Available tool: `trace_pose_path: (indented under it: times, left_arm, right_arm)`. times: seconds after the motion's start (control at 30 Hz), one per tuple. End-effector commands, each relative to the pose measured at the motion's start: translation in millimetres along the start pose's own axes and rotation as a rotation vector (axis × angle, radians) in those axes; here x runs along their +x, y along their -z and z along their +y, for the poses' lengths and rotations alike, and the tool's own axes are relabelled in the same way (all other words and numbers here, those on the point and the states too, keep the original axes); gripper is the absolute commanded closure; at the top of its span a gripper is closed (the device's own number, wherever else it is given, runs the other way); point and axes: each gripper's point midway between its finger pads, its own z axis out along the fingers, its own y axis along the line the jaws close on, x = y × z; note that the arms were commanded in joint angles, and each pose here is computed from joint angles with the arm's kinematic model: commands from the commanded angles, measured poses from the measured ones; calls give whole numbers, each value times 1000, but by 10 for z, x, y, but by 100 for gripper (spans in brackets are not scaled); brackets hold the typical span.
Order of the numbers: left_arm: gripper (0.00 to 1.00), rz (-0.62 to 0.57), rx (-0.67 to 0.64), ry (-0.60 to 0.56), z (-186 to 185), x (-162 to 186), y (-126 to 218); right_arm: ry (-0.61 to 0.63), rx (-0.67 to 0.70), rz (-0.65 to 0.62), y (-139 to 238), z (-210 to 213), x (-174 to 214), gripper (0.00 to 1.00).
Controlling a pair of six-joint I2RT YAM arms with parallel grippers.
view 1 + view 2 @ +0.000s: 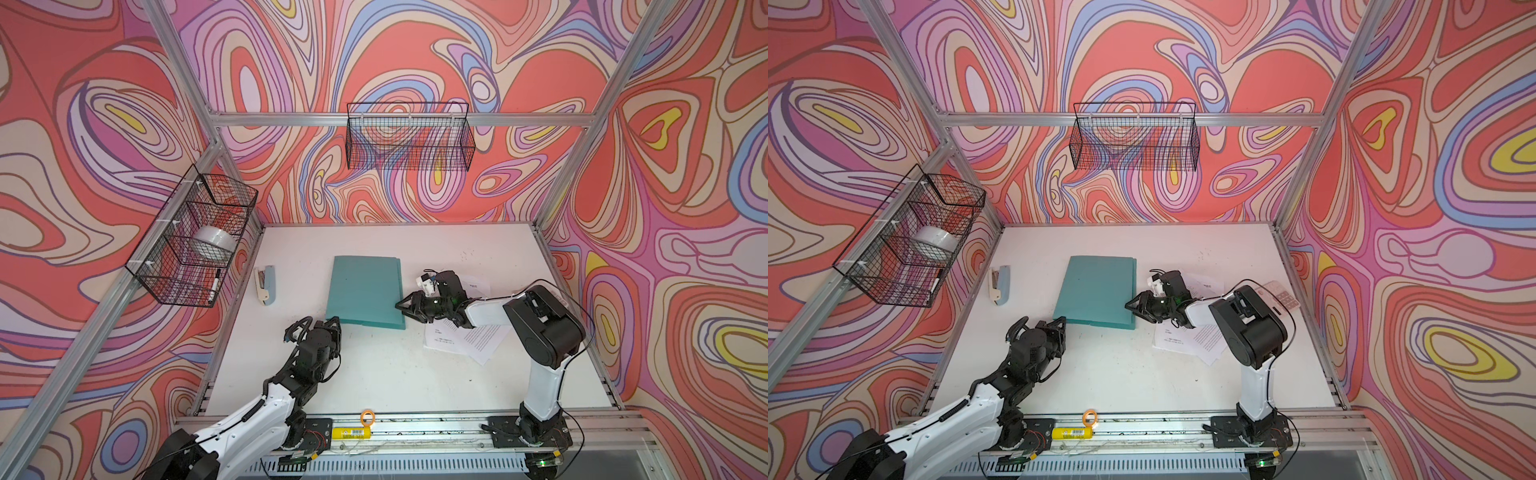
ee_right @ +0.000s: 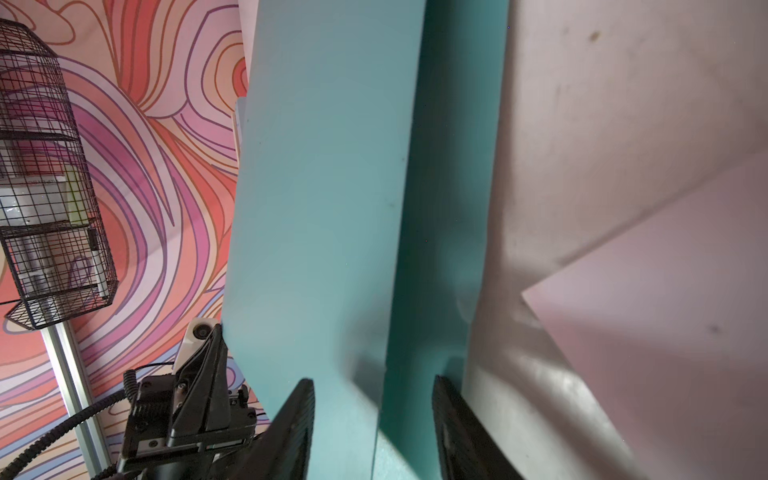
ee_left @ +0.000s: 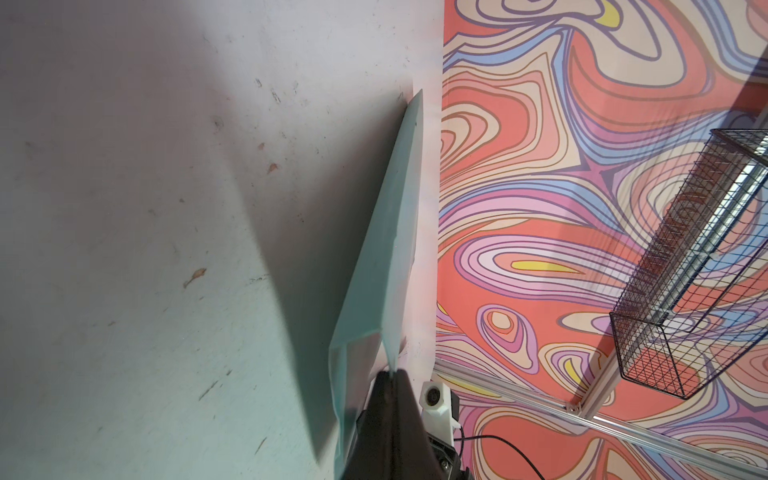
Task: Put the files into the folder
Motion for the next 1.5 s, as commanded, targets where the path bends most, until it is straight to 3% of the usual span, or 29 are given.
trace_pose_path:
  times: [0.0, 0.2, 0.3, 0.33, 0.4, 0.43, 0.47, 0.6, 0.63, 0.8, 0.9, 1.0, 1.17, 1.47]
  left_arm:
    - [100, -2, 6, 8, 7, -13, 6]
    - [100, 10, -9, -11, 25, 12, -3]
    - [100, 30, -37, -50, 50, 32, 15]
    - [99, 41, -55, -83, 44, 36, 37]
    - [55, 49, -119, -179, 32, 23, 128]
    - [17, 47, -154, -252, -4, -3, 194]
    - [0, 49, -183, -330, -35, -27, 256]
    - [0, 45, -269, -646, -265, -152, 506]
    - [0, 57, -246, -730, -451, -129, 532]
    - [0, 106, -256, -1065, -622, -38, 518]
    - [0, 104, -167, -1149, -734, 74, 518]
    - [0, 210, -139, -1216, -744, 243, 545]
    - [0, 238, -71, -1465, -713, 507, 633]
    - [0, 263, -80, -1588, -595, 819, 468]
  right_arm:
    - [11, -61, 6, -112, 139, -52, 56]
    - [-4, -111, 3, -200, 230, -117, 70]
    - [-10, -121, -8, -194, 275, -149, 99]
    - [-12, -118, -8, -191, 286, -148, 100]
    - [-12, -111, -10, -176, 313, -157, 100]
    - [-13, -105, -11, -167, 331, -159, 100]
    - [-13, -98, -9, -163, 344, -159, 100]
    - [-6, -73, -11, -163, 470, -158, 100]
    - [-7, -57, -12, -169, 501, -158, 100]
    - [-12, 30, -48, -156, 731, -163, 100]
    - [-19, 95, -100, -79, 900, -206, 100]
    - [-34, 150, -153, 29, 1082, -276, 100]
    - [-28, 207, -216, 137, 1366, -348, 100]
    - [19, 214, -206, 0, 1664, -202, 100]
